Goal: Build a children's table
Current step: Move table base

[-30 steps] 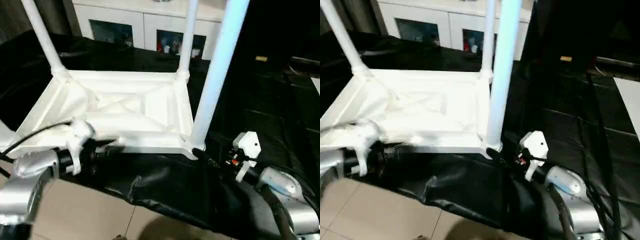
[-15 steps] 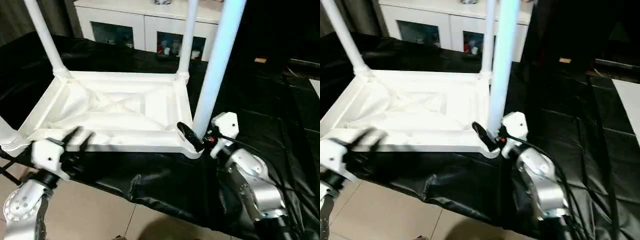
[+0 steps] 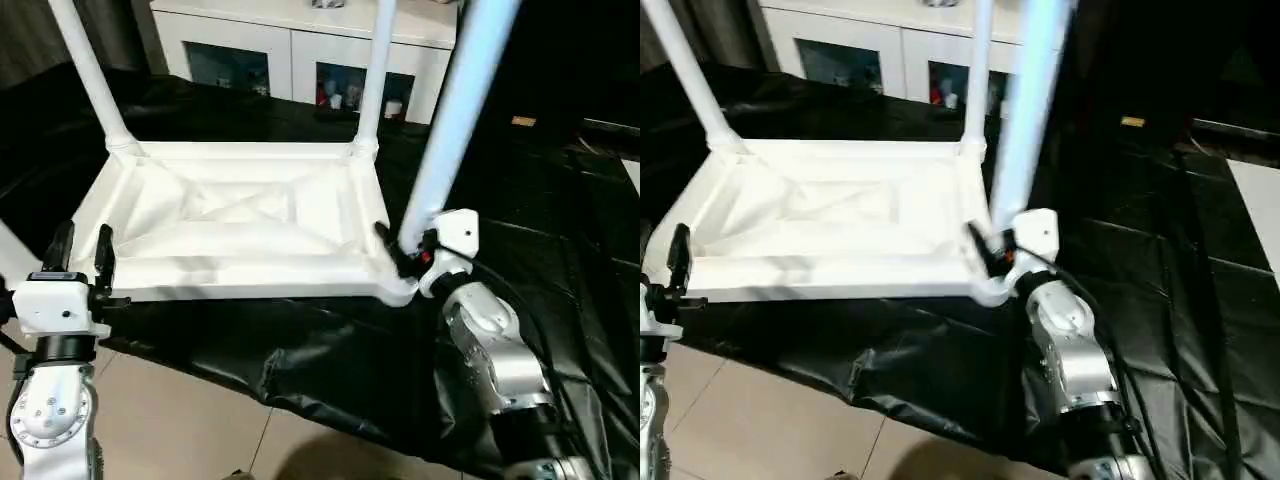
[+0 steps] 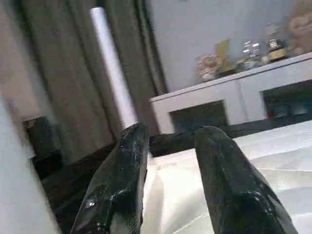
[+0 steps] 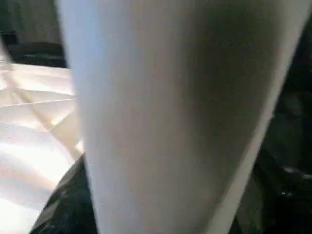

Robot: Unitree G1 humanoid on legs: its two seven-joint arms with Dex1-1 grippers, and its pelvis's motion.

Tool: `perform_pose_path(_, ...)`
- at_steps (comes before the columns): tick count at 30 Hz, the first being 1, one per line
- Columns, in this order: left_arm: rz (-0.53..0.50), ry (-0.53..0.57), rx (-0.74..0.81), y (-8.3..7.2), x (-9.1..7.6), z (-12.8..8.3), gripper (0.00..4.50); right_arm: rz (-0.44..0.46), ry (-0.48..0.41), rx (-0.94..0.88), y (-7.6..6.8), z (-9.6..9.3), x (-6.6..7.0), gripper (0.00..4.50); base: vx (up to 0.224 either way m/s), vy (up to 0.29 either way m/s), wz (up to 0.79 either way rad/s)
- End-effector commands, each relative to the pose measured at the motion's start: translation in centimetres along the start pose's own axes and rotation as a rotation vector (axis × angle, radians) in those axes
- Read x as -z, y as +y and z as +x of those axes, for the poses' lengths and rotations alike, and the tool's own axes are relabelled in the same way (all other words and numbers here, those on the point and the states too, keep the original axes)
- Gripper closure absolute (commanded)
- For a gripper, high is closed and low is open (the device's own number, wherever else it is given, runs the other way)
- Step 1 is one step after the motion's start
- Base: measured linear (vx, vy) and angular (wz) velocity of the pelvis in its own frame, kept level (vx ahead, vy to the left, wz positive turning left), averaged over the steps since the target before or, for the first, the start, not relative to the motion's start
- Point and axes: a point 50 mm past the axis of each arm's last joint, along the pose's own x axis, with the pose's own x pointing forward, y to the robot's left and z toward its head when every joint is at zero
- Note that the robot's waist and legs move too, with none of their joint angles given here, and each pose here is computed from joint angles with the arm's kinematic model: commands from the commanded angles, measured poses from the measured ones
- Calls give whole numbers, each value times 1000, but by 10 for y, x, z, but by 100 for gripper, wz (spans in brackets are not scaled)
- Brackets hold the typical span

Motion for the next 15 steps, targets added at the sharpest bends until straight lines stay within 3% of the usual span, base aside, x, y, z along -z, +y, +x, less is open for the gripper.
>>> perform_pose_path(1, -14, -42, 99, -16, -6, 4, 270, -22, 34, 125, -17, 1, 2, 179, 0, 0, 0)
perform_pose_path(6, -39, -101, 322, -53, -16, 5, 270, -44, 54, 320, -36, 3, 2, 219, 0, 0, 0)
perform_pose_path(11, -52, -122, 359, -64, -20, 3, 270, -65, 53, 455, -51, 0, 1, 258, 0, 0, 0)
perform_pose_path(15, -70, -117, 395, -68, -19, -1, 270, -82, 56, 543, -64, -5, 1, 261, 0, 0, 0)
